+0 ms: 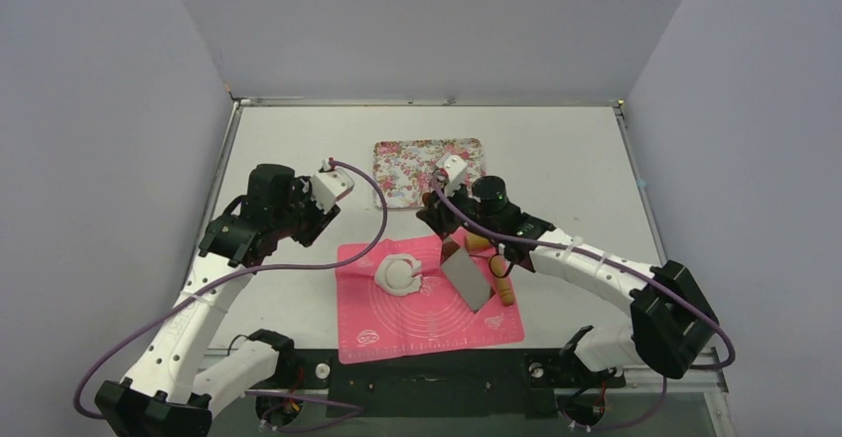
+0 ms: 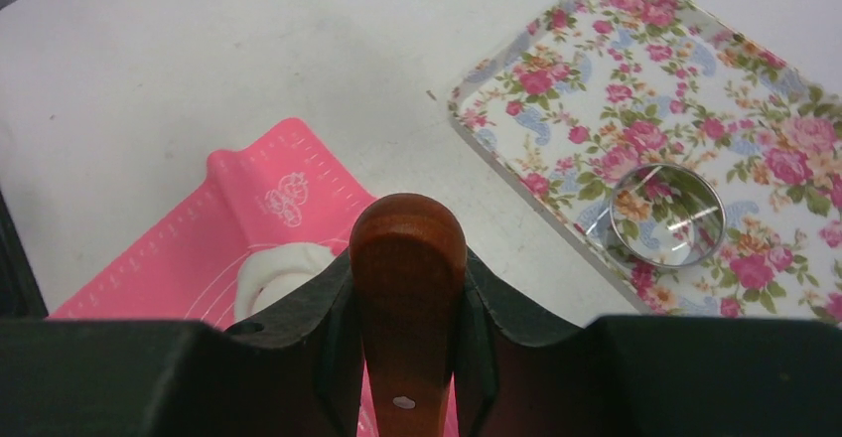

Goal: Roll out the dumpling wrappers from the dough
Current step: Place the spatula on the plate.

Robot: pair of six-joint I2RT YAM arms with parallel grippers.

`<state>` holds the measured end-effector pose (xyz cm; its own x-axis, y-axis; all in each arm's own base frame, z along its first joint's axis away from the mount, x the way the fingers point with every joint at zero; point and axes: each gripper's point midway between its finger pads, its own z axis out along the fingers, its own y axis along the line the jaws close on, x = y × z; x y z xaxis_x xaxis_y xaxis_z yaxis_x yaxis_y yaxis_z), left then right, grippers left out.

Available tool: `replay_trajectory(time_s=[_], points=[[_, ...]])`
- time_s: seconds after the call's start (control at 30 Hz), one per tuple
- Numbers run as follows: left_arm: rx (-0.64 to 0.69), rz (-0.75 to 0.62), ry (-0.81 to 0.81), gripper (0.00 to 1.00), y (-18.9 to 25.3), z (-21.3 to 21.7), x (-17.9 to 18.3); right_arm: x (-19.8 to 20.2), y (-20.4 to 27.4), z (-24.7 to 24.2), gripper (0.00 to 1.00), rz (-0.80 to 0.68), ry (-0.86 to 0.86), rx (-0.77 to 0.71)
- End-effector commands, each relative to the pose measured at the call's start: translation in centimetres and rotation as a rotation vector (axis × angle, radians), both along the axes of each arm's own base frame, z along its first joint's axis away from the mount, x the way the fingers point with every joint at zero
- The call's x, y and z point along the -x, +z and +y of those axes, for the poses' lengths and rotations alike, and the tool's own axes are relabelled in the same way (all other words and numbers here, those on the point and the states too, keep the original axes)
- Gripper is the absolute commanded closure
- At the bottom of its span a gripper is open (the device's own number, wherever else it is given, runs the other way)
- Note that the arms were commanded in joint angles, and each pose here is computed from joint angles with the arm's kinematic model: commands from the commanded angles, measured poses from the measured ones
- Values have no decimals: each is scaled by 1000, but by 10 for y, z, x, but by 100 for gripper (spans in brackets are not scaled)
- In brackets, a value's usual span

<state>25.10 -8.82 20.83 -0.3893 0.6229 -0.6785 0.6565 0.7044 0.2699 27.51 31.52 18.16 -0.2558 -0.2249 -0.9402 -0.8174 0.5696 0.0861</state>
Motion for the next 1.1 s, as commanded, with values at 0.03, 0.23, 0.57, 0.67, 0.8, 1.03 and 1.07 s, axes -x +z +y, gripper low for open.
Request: replay_trajectory(time_s=[0.03, 0.23, 0.57, 0.67, 0.8, 1.03, 1.07], points=[[22, -36, -9, 62, 11, -4, -1, -38, 26, -3, 100, 111, -154, -203], [14, -34, -5, 62, 10, -3, -3, -61, 97, -19, 100, 95, -221, -284], [9, -27, -6, 62, 7, -4, -7, -182, 180, -129, 100, 27, -722, -743], [6, -23, -5, 62, 6, -4, -7, -227, 181, -166, 100, -3, -886, -882], [-2, -19, 0, 62, 3, -3, -8, -277, 190, -181, 100, -36, -1006, -949], [-7, -2, -5, 62, -5, -4, -10, -340, 132, -196, 100, 24, -1195, -1015], [-7, 2, -7, 62, -6, -5, -10, -343, 127, -197, 100, 34, -1210, -1038]])
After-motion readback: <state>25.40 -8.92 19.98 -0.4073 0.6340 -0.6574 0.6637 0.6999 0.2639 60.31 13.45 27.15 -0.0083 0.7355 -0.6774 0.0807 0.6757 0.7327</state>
